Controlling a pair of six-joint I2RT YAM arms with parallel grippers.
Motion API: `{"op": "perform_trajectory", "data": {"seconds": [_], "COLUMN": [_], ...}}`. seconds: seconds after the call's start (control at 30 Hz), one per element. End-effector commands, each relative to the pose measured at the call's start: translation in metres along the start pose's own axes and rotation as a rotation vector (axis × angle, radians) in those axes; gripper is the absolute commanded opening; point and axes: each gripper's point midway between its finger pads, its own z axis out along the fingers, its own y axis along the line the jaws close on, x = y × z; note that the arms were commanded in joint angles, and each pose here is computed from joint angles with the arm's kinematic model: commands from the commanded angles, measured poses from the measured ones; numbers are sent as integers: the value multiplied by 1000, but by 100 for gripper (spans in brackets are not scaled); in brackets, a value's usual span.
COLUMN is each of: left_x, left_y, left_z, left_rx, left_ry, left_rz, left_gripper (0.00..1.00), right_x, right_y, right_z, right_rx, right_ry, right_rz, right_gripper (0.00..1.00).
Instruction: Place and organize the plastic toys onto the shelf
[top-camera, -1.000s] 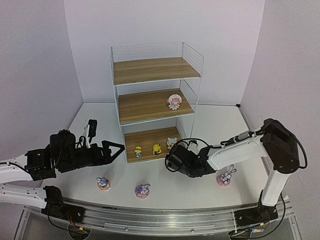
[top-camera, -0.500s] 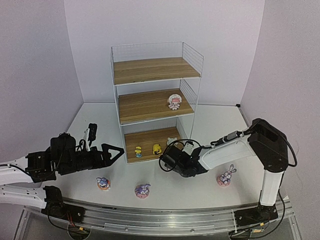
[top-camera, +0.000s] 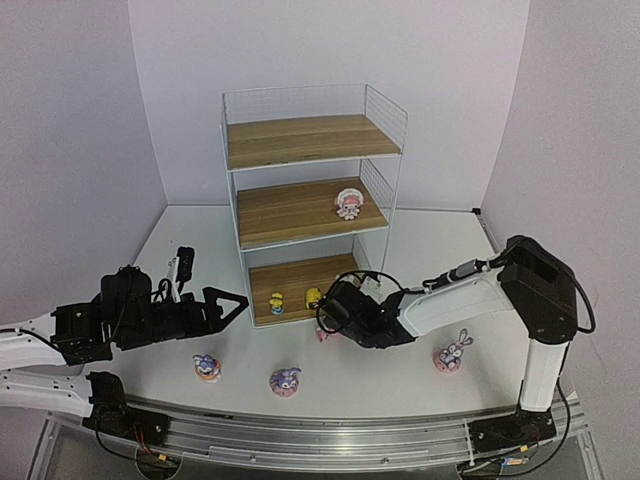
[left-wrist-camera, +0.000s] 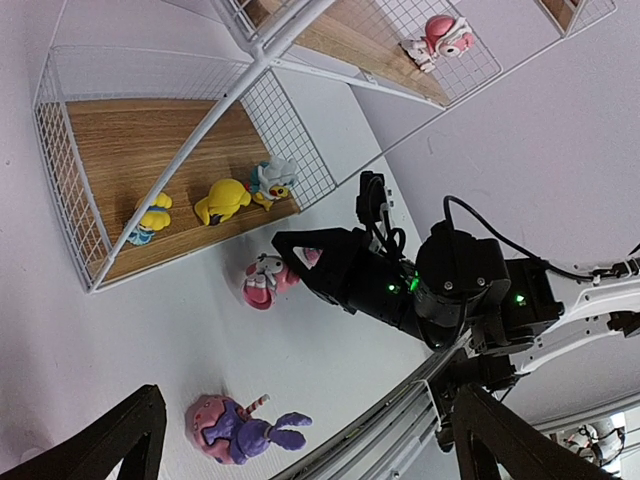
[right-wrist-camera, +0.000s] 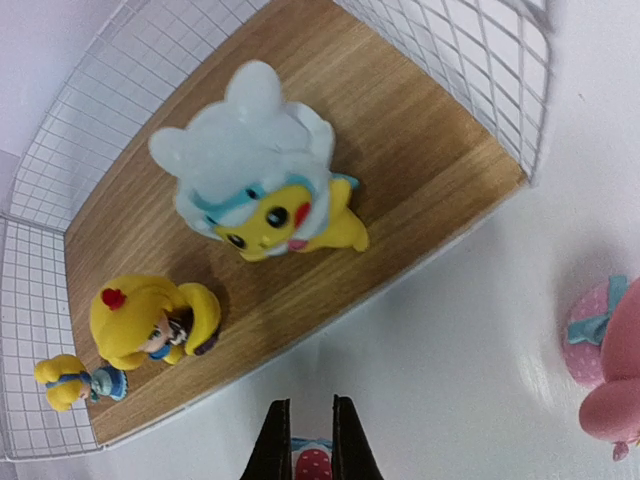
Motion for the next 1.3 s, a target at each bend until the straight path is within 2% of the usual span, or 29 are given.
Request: {"op": "perform_trajectory", "data": {"seconds": [0.0,0.2,0.3,0.4,0.5,0.6,0.73,0.83,1.0,1.13,1.27], "left_x": [-2,3,10,25,40,50,49,46,44,43,43], "left_y": [-12,-15,-24,-45,-69,-95,-122,-141,-155,-164,-166], "left_z": [-2,0,5,8,11,8,-1,-9,-11,-10,-5], "left_rx": [52,68,108,222,357,513,662,766,847,888,898], "left_ry": [0,30,74,159,241,301,317,317,325,335,337], "left_rz": [0,18,45,88,122,146,151,154,141,135,122], "left_gripper": [100,100,100,100,100,100,100,99,94,85,70], "right_x": [11,15,17,14,12,6,-4,-9,-18,-22,-25], "right_y": [-11,12,38,72,111,131,147,156,172,186,197], "right_z": [-12,-28,-52,-94,-160,-217,-277,-300,-308,-300,-295], "right_rx": [-25,-178,-344,-588,-923,-1151,-1367,-1444,-1466,-1431,-1403], "right_ry": [73,127,155,157,147,125,81,38,-42,-93,-130], "right_rz": [-77,-213,-332,-486,-607,-715,-781,-810,-817,-811,-793], "right_gripper": [0,0,0,0,0,0,0,0,0,0,0]}}
